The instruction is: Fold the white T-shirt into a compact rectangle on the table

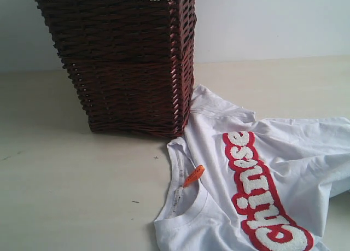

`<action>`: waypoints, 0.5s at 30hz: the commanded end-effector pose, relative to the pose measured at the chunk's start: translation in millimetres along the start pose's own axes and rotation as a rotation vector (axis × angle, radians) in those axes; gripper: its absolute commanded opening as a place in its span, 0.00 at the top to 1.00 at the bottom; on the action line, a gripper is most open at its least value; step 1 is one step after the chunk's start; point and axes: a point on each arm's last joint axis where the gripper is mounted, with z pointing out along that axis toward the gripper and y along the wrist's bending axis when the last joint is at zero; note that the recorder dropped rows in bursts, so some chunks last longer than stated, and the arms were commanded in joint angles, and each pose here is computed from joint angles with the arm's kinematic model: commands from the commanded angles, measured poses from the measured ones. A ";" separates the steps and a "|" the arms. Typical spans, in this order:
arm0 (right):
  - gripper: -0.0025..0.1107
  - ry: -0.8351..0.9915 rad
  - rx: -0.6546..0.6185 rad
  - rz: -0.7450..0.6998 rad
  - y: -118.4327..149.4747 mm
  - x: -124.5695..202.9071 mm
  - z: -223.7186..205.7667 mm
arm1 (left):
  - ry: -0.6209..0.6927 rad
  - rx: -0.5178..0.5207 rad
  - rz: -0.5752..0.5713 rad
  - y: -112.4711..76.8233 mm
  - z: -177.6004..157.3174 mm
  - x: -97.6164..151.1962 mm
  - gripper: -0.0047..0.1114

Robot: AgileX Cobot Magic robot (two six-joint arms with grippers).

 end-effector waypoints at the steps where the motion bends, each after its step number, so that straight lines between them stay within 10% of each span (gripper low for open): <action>1: 0.98 0.104 -0.031 0.017 1.1 9.5 12.1 | 0.155 0.184 -0.077 -0.6 33.4 3.5 0.96; 15: 0.98 0.120 -0.040 0.002 1.8 11.0 12.9 | 0.365 0.132 -0.229 51.1 112.1 30.2 0.96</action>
